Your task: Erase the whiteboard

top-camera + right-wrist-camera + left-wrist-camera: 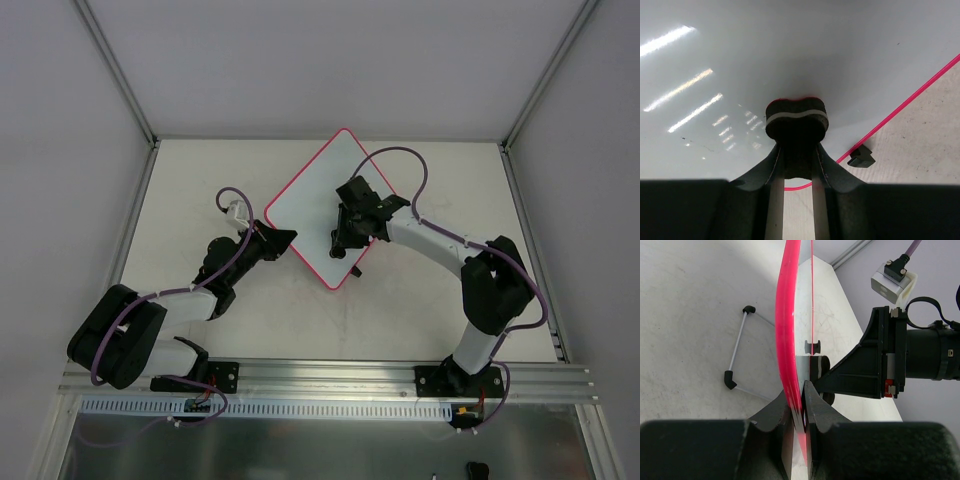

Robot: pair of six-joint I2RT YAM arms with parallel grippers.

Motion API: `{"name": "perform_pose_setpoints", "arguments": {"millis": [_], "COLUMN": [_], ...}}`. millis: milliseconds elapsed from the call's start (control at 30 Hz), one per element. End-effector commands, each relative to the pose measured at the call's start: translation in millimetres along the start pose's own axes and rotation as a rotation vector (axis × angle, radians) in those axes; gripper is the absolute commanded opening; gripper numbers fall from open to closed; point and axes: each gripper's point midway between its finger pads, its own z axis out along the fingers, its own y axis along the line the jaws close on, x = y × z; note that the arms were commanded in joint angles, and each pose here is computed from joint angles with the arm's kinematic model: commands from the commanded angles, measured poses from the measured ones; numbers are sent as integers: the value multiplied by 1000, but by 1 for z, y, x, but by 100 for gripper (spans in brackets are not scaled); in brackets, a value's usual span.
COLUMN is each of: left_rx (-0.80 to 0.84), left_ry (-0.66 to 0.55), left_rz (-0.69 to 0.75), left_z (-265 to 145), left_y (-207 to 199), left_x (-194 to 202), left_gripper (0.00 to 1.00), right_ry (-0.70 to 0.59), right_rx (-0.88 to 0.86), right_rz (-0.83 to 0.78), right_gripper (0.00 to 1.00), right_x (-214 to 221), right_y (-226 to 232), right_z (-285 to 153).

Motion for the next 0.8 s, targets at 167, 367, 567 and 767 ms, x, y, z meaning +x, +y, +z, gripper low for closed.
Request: {"name": "perform_pose_setpoints", "arguments": {"millis": [167, 367, 567, 767], "left_rx": [24, 26, 24, 24], "left_ry": [13, 10, 13, 13], "left_rz": [73, 73, 73, 73], "left_z": [1, 1, 0, 0], "left_y": [-3, -4, -3, -3], "left_x": [3, 2, 3, 3], "left_gripper": [0, 0, 0, 0], "right_ry": [-2, -26, -12, -2], "right_rx": [-21, -111, -200, -276], "right_rz": [-13, -57, -102, -133], "right_gripper": [0, 0, 0, 0], "right_x": [1, -6, -3, -2], "right_y": [10, 50, 84, 111], "right_z": [9, -5, -15, -26]}}
